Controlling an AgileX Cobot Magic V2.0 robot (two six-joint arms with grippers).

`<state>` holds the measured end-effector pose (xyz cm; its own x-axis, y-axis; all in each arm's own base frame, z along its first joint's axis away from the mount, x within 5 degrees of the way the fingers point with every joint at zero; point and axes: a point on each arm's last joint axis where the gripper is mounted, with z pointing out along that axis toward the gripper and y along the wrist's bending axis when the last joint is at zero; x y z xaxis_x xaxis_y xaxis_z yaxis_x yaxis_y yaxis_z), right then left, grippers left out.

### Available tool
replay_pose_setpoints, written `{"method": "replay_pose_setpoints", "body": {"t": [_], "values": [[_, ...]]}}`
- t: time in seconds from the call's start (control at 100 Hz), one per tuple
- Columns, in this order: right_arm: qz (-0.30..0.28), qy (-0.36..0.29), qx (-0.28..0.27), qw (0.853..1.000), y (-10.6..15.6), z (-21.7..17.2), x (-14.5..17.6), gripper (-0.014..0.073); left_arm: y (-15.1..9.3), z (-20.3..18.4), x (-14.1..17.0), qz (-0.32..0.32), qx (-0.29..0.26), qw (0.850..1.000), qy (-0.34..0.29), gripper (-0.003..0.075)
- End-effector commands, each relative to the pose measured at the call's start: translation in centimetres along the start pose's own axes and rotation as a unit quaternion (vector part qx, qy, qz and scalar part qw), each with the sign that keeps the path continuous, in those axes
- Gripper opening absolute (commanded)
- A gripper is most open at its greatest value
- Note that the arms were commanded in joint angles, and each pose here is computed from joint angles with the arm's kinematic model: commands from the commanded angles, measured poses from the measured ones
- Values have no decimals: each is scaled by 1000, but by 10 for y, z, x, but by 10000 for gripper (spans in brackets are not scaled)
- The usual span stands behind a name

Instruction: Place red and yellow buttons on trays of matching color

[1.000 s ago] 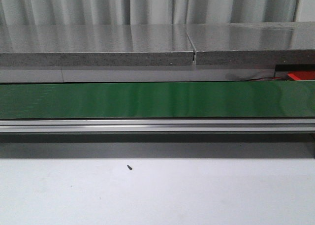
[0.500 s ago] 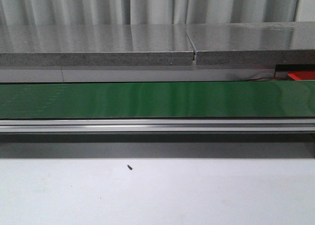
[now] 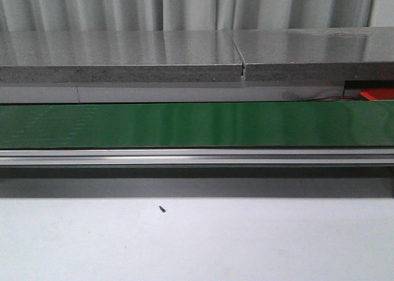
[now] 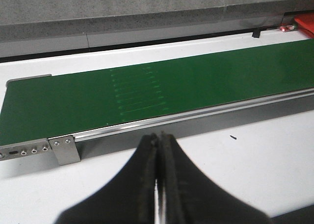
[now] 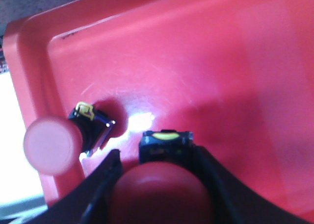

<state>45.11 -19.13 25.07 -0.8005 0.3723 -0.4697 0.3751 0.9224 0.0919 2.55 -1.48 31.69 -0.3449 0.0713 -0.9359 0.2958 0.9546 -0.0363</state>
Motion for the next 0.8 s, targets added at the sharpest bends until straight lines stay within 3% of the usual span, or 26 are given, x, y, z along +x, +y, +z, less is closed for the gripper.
{"method": "replay_pose_setpoints", "body": {"t": [0.0, 0.55, 0.62, 0.79], "values": [[7, -76, -10, 997, 2, -31, -18, 224, -1, -3, -14, -2, 3, 999, -44, -18], [18, -62, -16, 998, -1, 11, -14, 230, -1, -3, -14, -2, 3, 999, -44, -18], [18, -62, -16, 998, -1, 11, -14, 278, -1, -3, -14, -2, 3, 999, -44, -18], [18, -64, -16, 998, -1, 11, -15, 493, -1, -3, -14, -2, 3, 999, -44, -18]]}}
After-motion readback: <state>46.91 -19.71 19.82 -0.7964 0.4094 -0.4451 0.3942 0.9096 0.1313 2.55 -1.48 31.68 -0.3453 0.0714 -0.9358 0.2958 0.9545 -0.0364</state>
